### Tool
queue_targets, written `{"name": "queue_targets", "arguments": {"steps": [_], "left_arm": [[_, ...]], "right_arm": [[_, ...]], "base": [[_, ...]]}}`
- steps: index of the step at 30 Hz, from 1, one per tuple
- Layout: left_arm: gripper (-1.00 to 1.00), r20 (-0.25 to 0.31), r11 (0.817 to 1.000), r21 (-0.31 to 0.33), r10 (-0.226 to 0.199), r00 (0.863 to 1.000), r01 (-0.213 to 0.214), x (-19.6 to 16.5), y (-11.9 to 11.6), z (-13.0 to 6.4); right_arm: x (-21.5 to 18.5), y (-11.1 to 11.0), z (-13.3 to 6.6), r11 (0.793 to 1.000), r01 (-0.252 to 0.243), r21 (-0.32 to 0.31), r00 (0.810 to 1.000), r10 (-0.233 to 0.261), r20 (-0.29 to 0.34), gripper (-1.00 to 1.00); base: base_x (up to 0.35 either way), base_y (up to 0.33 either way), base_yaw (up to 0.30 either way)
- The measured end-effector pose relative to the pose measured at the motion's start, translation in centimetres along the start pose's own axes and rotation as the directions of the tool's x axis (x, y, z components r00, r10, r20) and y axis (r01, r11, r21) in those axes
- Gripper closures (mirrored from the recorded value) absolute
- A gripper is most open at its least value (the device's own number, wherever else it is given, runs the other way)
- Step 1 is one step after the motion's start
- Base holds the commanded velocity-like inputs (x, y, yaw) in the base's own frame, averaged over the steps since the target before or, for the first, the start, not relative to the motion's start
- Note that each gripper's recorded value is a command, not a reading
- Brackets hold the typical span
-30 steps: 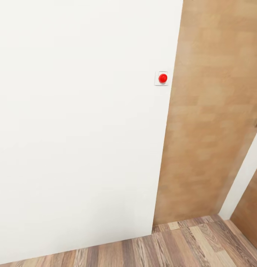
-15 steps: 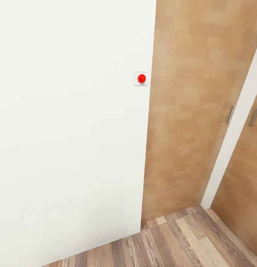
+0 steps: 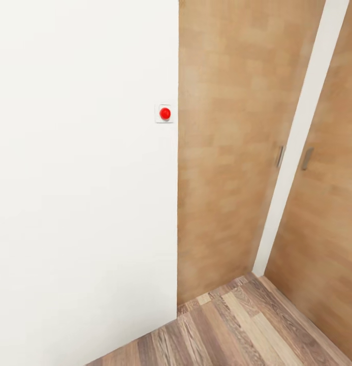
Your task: Put all the toys in the child's room - the three board games (two on the bed and one on the table), the two jigsaw puzzles on the table, and the tennis ball on the table - inside the toy box on the table in the child's room.
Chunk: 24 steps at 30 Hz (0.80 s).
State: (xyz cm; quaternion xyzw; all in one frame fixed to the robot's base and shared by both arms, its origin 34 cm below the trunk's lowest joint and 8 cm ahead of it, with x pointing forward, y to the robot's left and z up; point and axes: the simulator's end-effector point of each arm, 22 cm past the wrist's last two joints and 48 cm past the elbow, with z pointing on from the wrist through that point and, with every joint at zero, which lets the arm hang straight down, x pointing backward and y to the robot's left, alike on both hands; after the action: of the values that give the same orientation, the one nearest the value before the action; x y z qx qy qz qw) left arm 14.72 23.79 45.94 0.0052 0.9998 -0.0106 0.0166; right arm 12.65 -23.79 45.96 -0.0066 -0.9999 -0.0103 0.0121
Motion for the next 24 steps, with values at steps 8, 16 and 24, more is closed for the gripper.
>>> {"name": "queue_targets", "arguments": {"steps": [8,16,24], "left_arm": [[-1.00,0.051,1.000,-0.001,0.005,0.999,-0.005,-1.1,0.0,-1.3],[-1.00,0.066,1.000,-0.003,0.004,0.998,-0.004,-1.6,0.2,-2.6],[-1.00,0.099,1.000,-0.006,0.004,0.995,-0.003,-3.2,0.3,-3.8]], "right_arm": [[-0.2,0.0,-1.3,1.000,0.000,0.000,1.000,0.000,0.011,-1.00],[0.0,0.0,-2.5,1.000,0.000,0.001,1.000,0.000,0.009,-1.00],[0.0,0.1,-3.7,1.000,0.002,0.001,1.000,-0.002,0.010,-1.00]], "base": [[0.000,0.000,-0.274],[0.000,0.000,-0.255],[0.000,0.000,-0.082]]}}
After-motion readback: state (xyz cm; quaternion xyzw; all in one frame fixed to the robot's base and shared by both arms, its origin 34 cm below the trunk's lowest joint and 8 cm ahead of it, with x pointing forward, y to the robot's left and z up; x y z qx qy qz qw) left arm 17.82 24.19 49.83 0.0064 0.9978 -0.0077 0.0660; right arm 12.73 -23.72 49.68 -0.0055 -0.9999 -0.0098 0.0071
